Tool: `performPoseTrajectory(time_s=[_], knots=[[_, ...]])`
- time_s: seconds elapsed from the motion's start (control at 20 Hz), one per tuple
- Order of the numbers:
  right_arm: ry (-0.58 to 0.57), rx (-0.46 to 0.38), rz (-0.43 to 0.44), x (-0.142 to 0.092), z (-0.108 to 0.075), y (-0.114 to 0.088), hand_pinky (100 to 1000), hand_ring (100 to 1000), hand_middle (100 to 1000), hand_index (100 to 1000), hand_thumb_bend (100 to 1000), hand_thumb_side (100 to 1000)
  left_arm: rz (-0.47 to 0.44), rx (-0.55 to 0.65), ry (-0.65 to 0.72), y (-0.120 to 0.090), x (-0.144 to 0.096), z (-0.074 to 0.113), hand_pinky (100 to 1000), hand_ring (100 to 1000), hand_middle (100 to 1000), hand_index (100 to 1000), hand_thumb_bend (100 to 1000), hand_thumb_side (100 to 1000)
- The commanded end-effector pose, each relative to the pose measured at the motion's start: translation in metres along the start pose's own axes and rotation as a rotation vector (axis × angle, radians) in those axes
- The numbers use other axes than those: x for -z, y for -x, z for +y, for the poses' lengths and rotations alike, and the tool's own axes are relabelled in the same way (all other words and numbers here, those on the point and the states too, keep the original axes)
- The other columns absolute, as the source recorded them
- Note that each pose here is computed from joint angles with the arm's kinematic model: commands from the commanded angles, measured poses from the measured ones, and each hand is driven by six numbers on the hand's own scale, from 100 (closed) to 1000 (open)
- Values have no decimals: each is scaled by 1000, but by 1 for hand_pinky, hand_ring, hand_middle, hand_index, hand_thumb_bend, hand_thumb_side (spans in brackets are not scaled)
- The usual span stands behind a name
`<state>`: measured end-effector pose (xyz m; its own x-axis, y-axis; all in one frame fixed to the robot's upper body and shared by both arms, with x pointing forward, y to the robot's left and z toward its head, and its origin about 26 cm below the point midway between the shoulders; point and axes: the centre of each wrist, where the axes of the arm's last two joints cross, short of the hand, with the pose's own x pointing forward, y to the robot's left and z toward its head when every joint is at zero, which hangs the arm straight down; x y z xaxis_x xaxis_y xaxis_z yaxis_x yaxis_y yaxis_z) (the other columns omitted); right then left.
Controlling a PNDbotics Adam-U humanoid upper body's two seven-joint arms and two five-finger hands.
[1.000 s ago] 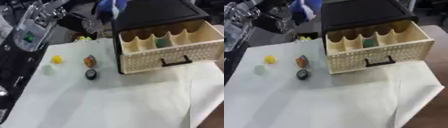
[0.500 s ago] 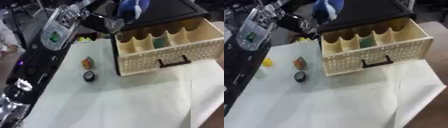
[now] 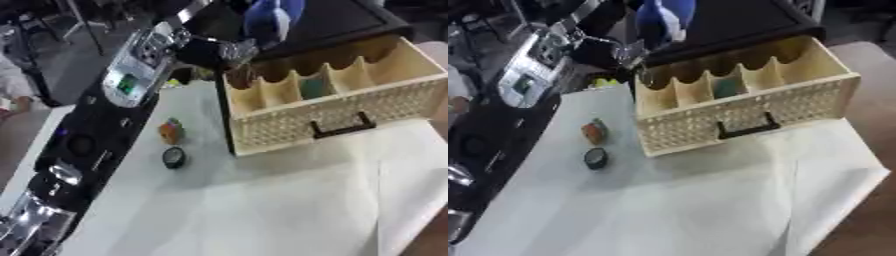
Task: Pick up objects from table and place into drawer.
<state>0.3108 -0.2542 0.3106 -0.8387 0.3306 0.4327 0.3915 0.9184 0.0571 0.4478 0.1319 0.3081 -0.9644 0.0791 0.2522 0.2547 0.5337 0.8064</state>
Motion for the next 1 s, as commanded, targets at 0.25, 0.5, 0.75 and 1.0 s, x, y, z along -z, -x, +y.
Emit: performPoseTrajectory(time_s=[0.25, 0.5, 0.75, 1.0], knots=[[-3, 19, -27, 5, 1, -8, 423, 545, 488, 685, 100, 481, -18, 72, 1, 10, -11, 7, 301, 531, 390, 524, 100, 271], [-3, 21, -26, 5, 2, -8, 420, 544, 486, 684, 100, 480, -8, 124, -17, 20, -21, 3, 306, 536, 407, 540, 100, 270], [-6, 28, -26, 6, 3, -8, 418, 543, 486, 683, 100, 481, -41, 140, -42, 26, -25, 0, 374, 598, 517, 687, 100, 329], [-4, 26, -27, 6, 3, -8, 417, 542, 485, 683, 100, 481, -56, 171, -30, 30, -29, -2, 400, 642, 589, 784, 100, 407]])
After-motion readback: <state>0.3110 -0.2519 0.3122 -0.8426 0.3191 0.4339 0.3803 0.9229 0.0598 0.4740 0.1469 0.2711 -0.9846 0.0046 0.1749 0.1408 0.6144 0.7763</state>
